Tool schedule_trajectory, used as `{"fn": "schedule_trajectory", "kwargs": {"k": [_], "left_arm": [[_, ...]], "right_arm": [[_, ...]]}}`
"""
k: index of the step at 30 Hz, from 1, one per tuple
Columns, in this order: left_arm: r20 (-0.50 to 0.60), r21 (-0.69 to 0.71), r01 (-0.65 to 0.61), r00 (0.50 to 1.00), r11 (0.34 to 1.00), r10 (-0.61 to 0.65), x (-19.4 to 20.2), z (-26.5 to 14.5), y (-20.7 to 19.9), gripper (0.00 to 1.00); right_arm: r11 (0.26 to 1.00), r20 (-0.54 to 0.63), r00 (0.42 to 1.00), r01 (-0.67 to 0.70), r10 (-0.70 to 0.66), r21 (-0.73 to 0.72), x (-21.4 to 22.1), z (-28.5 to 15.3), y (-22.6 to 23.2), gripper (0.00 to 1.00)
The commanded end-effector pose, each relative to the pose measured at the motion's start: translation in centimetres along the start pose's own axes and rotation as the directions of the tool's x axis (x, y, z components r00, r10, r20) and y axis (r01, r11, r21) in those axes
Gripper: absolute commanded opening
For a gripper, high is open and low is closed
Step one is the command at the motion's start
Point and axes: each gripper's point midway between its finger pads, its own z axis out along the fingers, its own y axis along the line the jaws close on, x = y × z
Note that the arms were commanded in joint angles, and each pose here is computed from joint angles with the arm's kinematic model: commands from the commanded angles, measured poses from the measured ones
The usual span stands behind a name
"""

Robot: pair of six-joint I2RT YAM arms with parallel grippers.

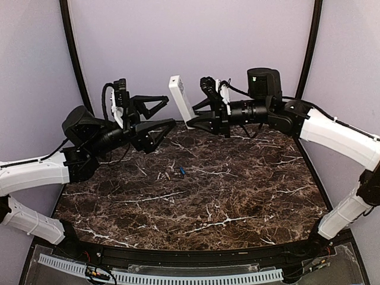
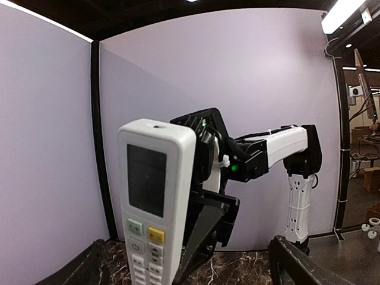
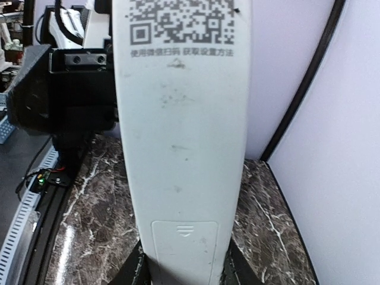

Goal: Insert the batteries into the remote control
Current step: Pass from the left arm to the right, then pass from the right arm to the left

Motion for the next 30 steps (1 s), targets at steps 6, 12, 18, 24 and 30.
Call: {"fn": "schedule_trajectory", "kwargs": {"k": [6,12,18,24,30], "left_arm": [[-0.17,-0.185,0.04,0.983,0.982,-0.072,2.2,-1.0,2.6,0.9],[-0.131,-0.259,0.201,0.962,0.945,-0.24,3.8,0.8,4.4,0.8],[-0.071,-0.327,0.217,0.965,0.92,-0.253,3.5,1.2,5.9,0.77],[-0.049,-0.326,0.234,0.963,0.916,-0.264,3.5,1.3,6.0,0.73],[-0.002,-0.352,0.246,0.965,0.903,-0.264,2.7,0.7,6.4,0.56]], "right_arm": [[0.862,-0.321,0.919,0.344,-0.228,0.373,2.0,-2.6,-5.0,0.0],[0.837,-0.277,0.928,0.351,-0.249,0.421,0.8,-1.4,-5.0,0.0],[0.852,-0.289,0.921,0.36,-0.26,0.38,1.7,0.3,-3.8,0.0],[0.855,-0.314,0.915,0.364,-0.254,0.369,2.4,1.3,-3.6,0.0],[0.869,-0.3,0.922,0.346,-0.245,0.355,2.4,1.6,-3.3,0.0]]}}
